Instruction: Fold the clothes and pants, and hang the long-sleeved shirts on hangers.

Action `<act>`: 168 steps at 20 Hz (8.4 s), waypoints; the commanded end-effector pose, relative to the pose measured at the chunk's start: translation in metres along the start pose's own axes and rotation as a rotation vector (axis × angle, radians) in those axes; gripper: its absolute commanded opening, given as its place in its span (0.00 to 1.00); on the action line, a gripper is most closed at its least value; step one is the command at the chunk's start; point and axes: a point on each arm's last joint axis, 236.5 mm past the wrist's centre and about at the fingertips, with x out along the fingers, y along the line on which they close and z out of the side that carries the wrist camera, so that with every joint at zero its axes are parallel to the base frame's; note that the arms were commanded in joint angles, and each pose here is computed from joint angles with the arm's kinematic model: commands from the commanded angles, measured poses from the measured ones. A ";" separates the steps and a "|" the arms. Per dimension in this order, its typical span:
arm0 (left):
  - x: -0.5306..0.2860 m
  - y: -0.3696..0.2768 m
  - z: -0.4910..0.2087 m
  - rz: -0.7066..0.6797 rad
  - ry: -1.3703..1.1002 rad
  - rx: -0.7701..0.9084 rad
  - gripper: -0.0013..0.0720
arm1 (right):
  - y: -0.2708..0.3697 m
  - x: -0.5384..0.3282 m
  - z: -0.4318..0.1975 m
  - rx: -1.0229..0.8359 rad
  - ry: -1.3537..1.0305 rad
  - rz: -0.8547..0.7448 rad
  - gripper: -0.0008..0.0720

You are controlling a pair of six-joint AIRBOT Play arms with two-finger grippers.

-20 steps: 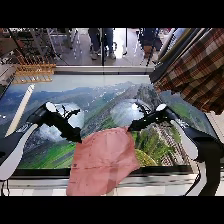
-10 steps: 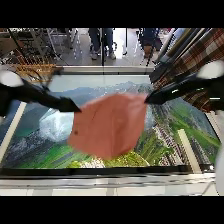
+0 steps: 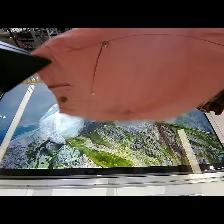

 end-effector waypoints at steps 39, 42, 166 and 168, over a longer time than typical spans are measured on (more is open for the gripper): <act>0.132 0.257 -0.518 0.435 0.814 -1.286 0.68 | 0.218 0.158 -0.535 1.520 1.060 0.367 0.80; 0.150 0.267 -0.515 0.431 0.712 -1.353 0.26 | 0.219 0.185 -0.534 1.605 0.969 0.344 0.63; 0.151 0.208 -0.384 0.181 0.910 -0.543 0.04 | 0.190 0.202 -0.495 1.415 0.854 0.255 0.90; 0.152 0.200 -0.386 0.155 0.930 -0.525 0.04 | 0.204 0.219 -0.500 1.476 0.831 0.314 0.93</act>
